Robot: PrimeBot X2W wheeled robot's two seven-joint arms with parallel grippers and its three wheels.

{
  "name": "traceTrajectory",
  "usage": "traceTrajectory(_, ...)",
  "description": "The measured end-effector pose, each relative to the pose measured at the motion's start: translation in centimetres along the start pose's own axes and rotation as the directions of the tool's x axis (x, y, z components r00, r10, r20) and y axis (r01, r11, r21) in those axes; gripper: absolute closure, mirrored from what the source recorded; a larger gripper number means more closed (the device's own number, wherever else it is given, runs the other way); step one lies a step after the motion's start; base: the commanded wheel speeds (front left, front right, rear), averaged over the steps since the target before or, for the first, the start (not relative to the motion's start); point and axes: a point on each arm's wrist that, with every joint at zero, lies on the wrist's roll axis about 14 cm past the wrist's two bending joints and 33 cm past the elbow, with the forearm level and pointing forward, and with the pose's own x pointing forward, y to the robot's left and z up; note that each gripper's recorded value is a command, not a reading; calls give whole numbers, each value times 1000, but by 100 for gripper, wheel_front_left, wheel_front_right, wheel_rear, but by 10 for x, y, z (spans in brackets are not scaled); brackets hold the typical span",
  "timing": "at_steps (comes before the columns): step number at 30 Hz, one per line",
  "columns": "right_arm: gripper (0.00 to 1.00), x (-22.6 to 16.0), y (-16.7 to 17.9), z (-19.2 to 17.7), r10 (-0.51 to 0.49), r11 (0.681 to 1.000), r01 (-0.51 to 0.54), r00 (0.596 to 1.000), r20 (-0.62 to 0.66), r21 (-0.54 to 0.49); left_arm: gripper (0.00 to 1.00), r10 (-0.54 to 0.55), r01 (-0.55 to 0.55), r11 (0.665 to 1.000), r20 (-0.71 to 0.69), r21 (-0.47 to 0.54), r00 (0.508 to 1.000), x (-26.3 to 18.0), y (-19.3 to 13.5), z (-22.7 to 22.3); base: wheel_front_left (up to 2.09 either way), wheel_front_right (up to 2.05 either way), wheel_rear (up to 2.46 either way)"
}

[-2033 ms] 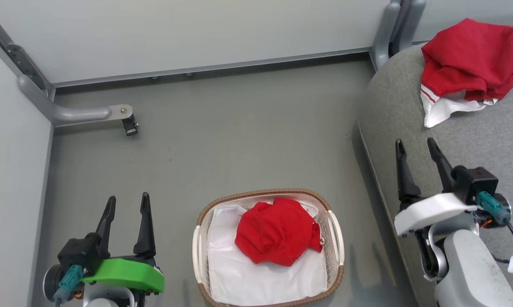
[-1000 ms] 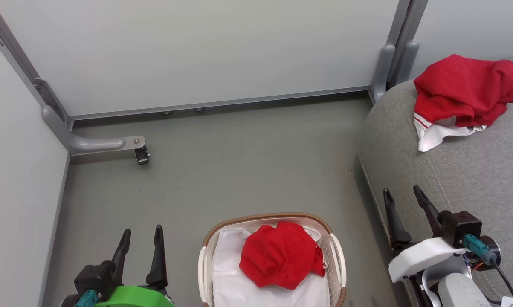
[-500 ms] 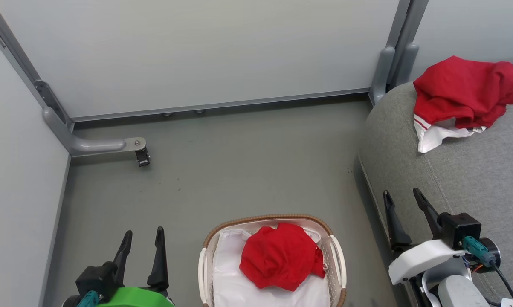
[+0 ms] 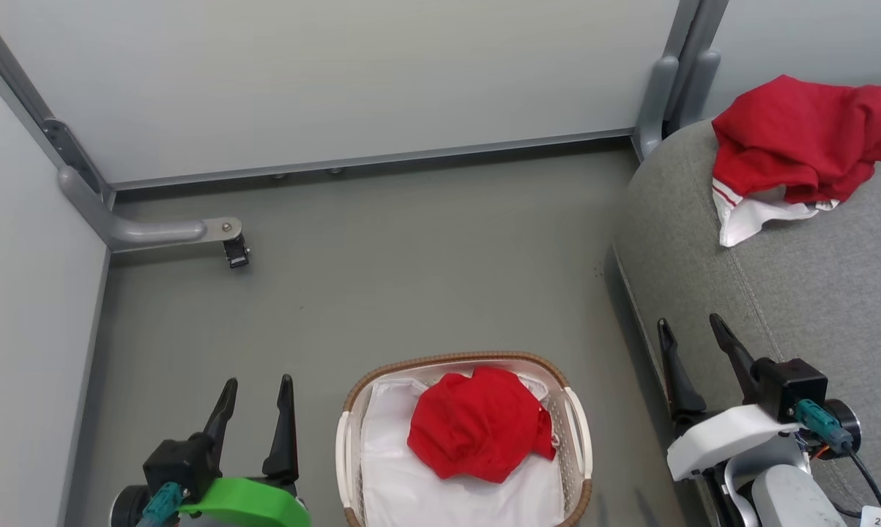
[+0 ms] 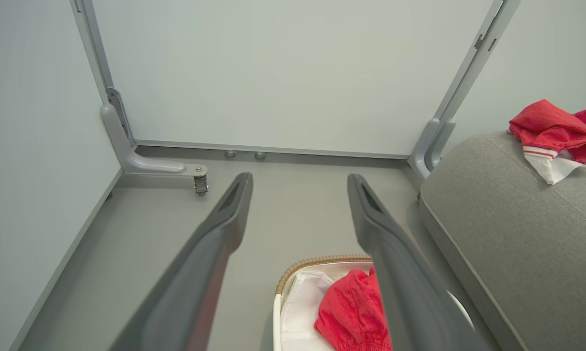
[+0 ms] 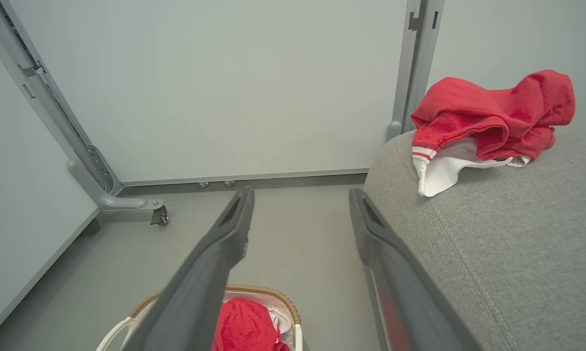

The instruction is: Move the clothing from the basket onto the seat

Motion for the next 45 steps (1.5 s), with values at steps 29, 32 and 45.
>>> traceTrajectory(29, 0, 110, -57, -47, -73, 993, 72, 997, -6, -90, 0, -464, 657, 732, -574, 180, 674, 127, -105, -185, 0, 0, 0)
traceTrajectory(32, 0, 115, -63, -64, -80, 993, 77, 996, -33, -91, 0, -442, 675, 721, -645, 158, 624, 127, -96, -216, 0, 0, 0)
traceTrajectory(45, 0, 118, -90, -122, -123, 989, 112, 984, -131, -91, 0, -427, 726, 685, -774, 61, 468, 128, -87, -307, 0, 0, 0)
